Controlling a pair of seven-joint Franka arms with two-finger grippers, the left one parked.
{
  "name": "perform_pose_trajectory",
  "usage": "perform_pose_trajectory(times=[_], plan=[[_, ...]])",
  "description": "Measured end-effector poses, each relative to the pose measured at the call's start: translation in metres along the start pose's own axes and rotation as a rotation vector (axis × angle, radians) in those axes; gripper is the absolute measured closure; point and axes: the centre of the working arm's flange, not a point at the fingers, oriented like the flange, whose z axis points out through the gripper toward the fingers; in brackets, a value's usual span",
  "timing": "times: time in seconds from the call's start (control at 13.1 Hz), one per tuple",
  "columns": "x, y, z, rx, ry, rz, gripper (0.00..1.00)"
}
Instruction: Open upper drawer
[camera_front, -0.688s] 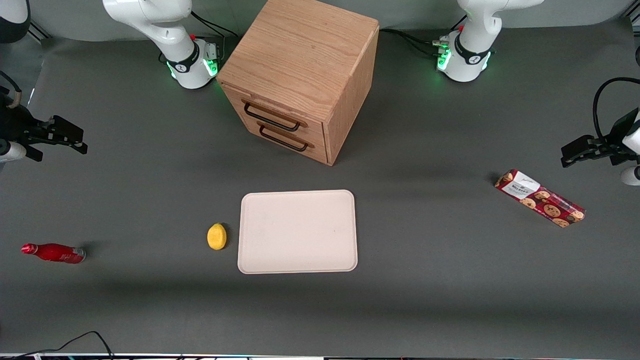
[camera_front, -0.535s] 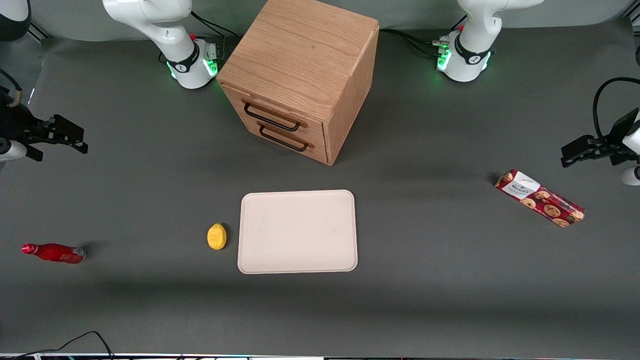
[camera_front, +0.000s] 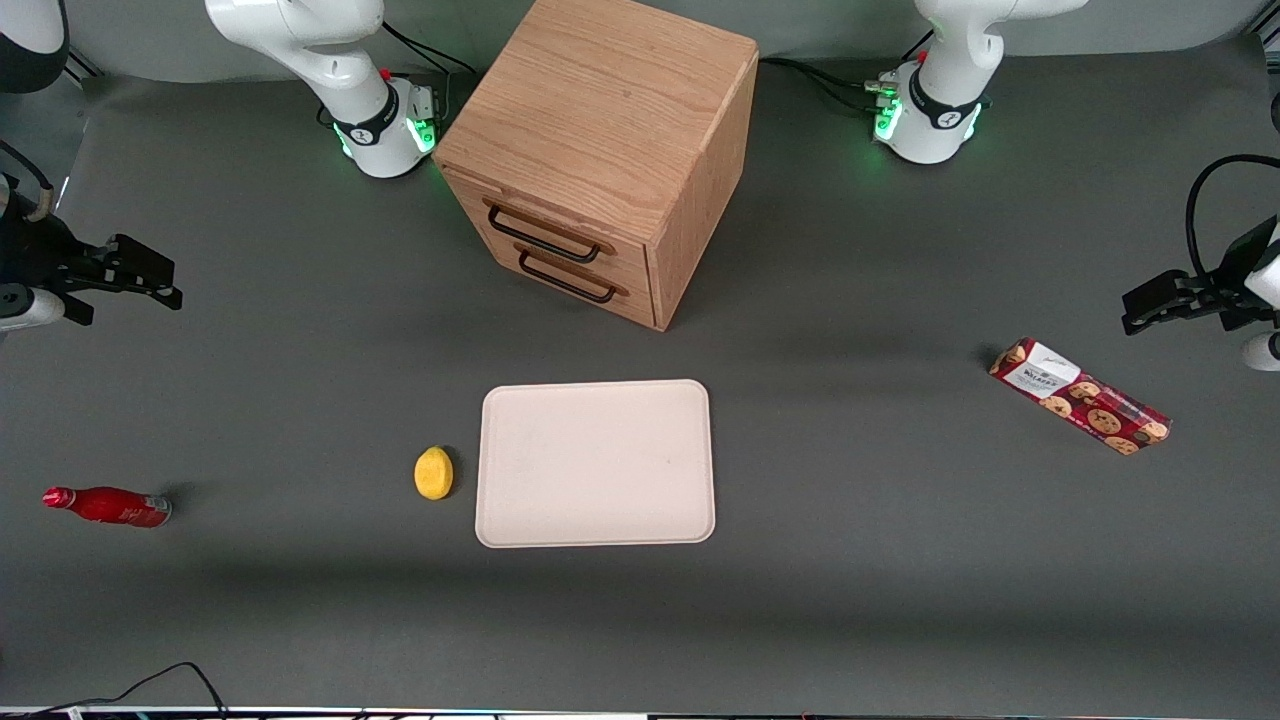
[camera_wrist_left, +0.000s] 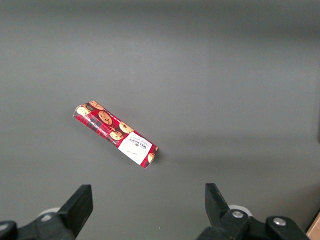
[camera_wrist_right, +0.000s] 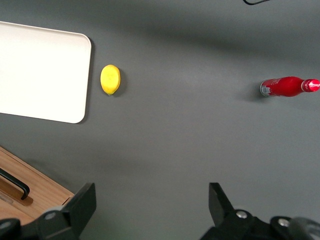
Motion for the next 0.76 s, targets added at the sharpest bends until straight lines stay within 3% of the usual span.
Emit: perform_pose_trajectory(times=[0.54,0.76], plan=[[-0.005,-0.002,0.003,0.007,-0.042,-0.001,0.00],[-0.003,-0.023,0.001,0.010,-0.044,-0.039,0.00]])
